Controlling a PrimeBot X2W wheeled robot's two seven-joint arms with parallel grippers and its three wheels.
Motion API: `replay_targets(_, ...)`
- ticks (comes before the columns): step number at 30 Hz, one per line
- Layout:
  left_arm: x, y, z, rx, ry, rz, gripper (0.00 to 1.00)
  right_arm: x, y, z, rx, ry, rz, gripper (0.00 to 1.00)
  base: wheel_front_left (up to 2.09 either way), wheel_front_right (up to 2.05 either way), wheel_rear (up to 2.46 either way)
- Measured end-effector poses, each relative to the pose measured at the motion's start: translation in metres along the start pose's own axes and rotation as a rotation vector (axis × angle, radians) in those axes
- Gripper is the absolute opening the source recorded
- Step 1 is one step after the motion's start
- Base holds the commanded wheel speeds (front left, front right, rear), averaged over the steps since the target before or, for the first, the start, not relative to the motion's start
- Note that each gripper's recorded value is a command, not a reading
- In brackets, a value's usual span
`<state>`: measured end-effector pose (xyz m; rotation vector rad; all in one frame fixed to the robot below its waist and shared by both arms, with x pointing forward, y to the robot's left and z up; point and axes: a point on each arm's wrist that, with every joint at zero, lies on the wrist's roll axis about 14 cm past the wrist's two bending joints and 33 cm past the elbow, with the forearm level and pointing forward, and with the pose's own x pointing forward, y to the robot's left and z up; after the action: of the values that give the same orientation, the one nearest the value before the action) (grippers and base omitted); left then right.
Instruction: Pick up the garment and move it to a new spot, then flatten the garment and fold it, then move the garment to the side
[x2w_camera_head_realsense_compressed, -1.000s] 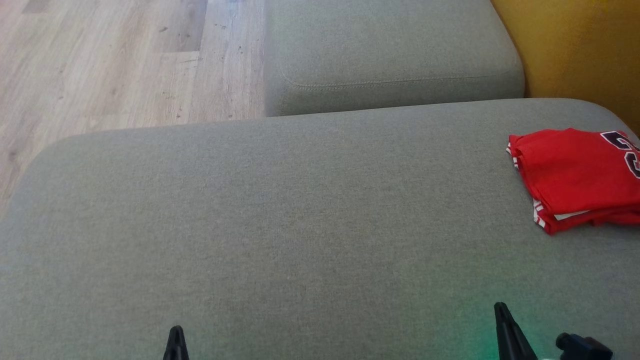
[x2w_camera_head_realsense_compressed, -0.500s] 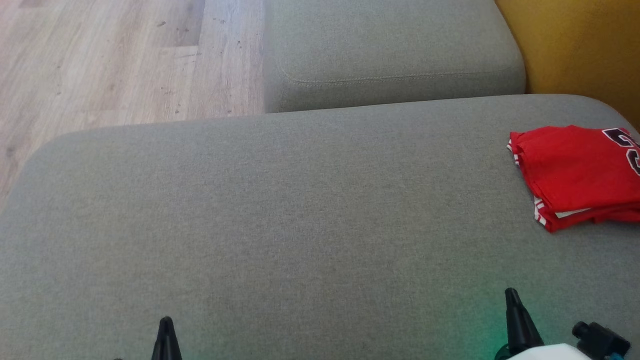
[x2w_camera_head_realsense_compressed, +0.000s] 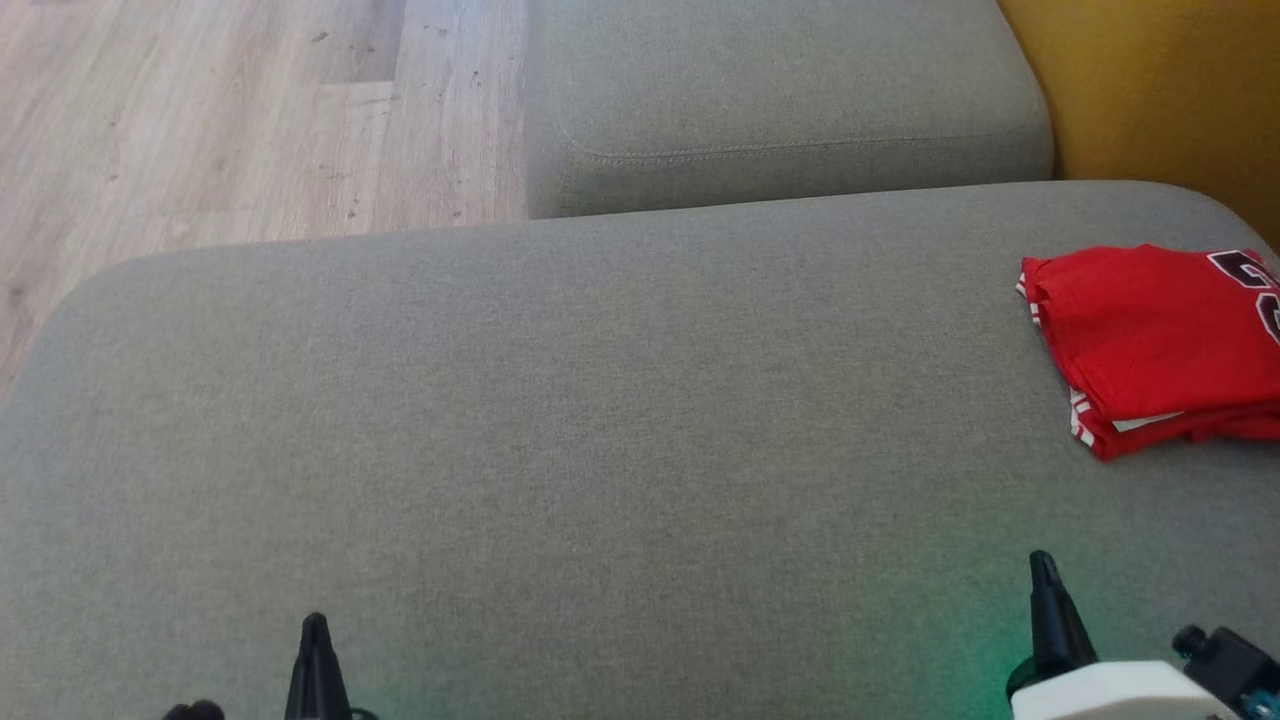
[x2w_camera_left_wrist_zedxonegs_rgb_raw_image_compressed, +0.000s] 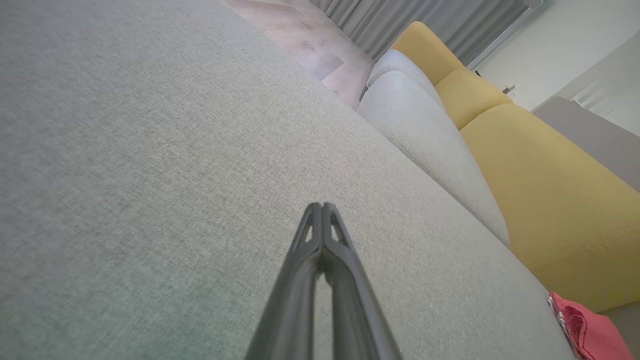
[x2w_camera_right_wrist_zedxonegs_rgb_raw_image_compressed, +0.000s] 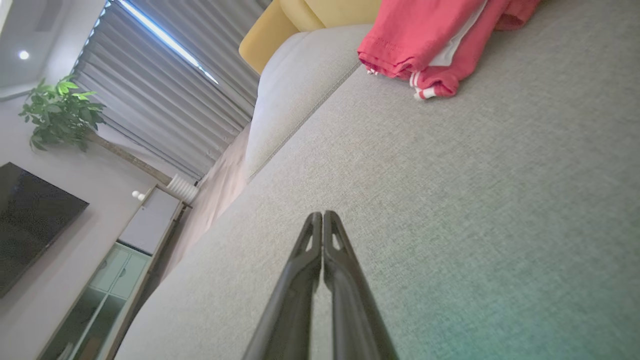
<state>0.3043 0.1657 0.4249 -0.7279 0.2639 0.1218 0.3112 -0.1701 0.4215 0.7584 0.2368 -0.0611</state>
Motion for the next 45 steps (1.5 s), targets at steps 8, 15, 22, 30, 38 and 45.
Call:
replay_targets(8,0.007,-0.003,0.005,-0.096,0.007,-0.008,0.00,0.006,0.000,0.008,0.095,-0.015,-0.005,0.00,0.00,0.00,0.00)
replay_targets(15,0.013,-0.005,0.011,-0.192,0.005,-0.017,0.00,0.011,0.001,0.014,0.188,-0.023,-0.007,0.00,0.00,0.00,0.00)
replay_targets(22,0.019,-0.007,0.016,-0.275,0.004,-0.030,0.00,0.016,0.001,0.022,0.271,-0.043,-0.007,0.00,0.00,0.00,0.00)
replay_targets(30,0.025,-0.011,0.022,-0.370,0.006,-0.051,0.00,0.021,0.004,0.029,0.363,-0.048,0.002,0.00,0.00,0.00,0.00)
replay_targets(38,0.030,-0.013,0.027,-0.454,0.002,-0.063,0.00,0.026,0.006,0.036,0.445,-0.059,0.012,0.00,0.00,0.00,0.00)
replay_targets(45,0.035,-0.017,0.034,-0.536,-0.004,-0.087,0.00,0.030,0.008,0.043,0.528,-0.071,0.025,0.00,0.00,0.00,0.00)
